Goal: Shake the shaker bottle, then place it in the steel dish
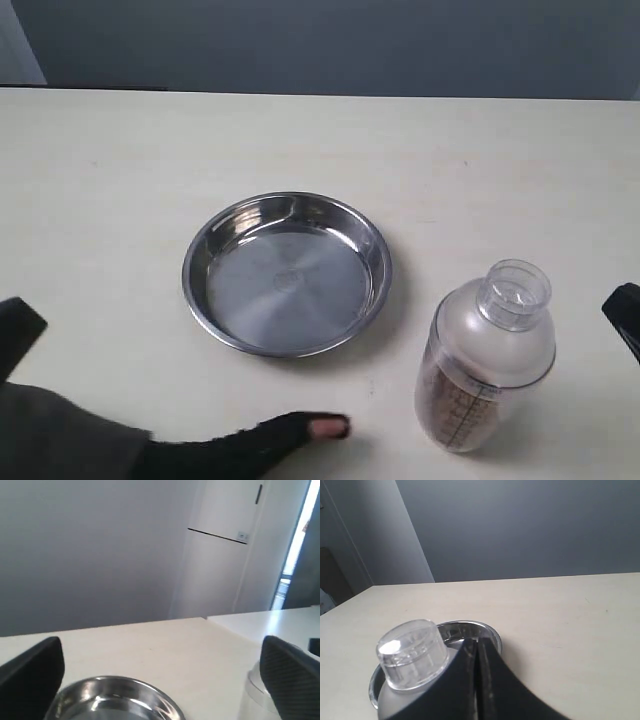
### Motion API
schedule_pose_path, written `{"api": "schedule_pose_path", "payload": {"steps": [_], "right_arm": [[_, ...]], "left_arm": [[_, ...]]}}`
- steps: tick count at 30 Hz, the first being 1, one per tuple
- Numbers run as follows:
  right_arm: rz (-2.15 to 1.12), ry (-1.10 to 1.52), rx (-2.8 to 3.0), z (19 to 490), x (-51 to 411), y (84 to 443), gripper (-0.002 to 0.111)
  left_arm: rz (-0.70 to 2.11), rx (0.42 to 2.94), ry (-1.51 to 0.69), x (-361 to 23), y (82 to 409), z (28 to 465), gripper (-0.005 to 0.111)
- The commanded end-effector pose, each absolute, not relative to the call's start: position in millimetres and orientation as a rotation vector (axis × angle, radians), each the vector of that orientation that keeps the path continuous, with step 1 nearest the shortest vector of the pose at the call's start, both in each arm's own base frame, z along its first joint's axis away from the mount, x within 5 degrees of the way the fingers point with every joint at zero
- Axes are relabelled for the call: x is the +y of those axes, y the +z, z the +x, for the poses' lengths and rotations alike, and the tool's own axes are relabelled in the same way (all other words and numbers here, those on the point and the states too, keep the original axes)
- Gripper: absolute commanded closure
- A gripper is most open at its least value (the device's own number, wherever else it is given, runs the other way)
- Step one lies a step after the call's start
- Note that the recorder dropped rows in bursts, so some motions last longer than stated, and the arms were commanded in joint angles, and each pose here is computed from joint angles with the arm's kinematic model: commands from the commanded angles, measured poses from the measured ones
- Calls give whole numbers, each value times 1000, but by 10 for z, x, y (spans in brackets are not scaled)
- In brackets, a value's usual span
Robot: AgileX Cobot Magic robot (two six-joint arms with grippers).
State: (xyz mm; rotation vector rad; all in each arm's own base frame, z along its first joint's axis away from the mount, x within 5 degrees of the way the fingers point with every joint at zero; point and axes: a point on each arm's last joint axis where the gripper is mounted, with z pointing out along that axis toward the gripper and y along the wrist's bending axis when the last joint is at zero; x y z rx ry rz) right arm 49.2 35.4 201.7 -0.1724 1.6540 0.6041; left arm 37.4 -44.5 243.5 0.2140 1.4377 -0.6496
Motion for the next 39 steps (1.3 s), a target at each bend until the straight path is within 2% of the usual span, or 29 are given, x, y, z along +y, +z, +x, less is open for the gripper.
{"api": "schedule_pose_path", "payload": {"steps": [1, 12, 15, 16, 23, 25, 28, 31, 34, 39], "right_arm": [[-169, 600, 1649, 492, 350, 2016, 109], [-169, 600, 1649, 492, 350, 2016, 109], [-169, 600, 1649, 492, 350, 2016, 109], [-169, 600, 1649, 492, 350, 2016, 109], [-169, 600, 1649, 492, 350, 2016, 109], [-169, 600, 1649, 492, 350, 2016, 109], [-169, 600, 1649, 492, 350, 2016, 109], [-169, 600, 1649, 492, 350, 2016, 109], [-167, 599, 1648, 493, 348, 2017, 109], [-168, 600, 1649, 492, 349, 2016, 109]], "left_arm": [[189, 1384, -524, -365, 2676, 366, 1], [283, 1517, -581, -473, 3184, 783, 1], [363, 1529, -683, -571, 3277, 943, 1], [413, 1534, -785, -646, 3319, 1055, 1], [508, 1588, -1004, -805, 3233, 1322, 1], [499, 1523, -966, -848, 3324, 1400, 1], [431, 1591, -847, -897, 3400, 1592, 1], [420, 1701, -850, -1153, 3327, 1806, 1], [535, 1828, -880, -1567, 3052, 1916, 1], [659, 1767, -878, -1796, 2972, 1837, 1]]}}
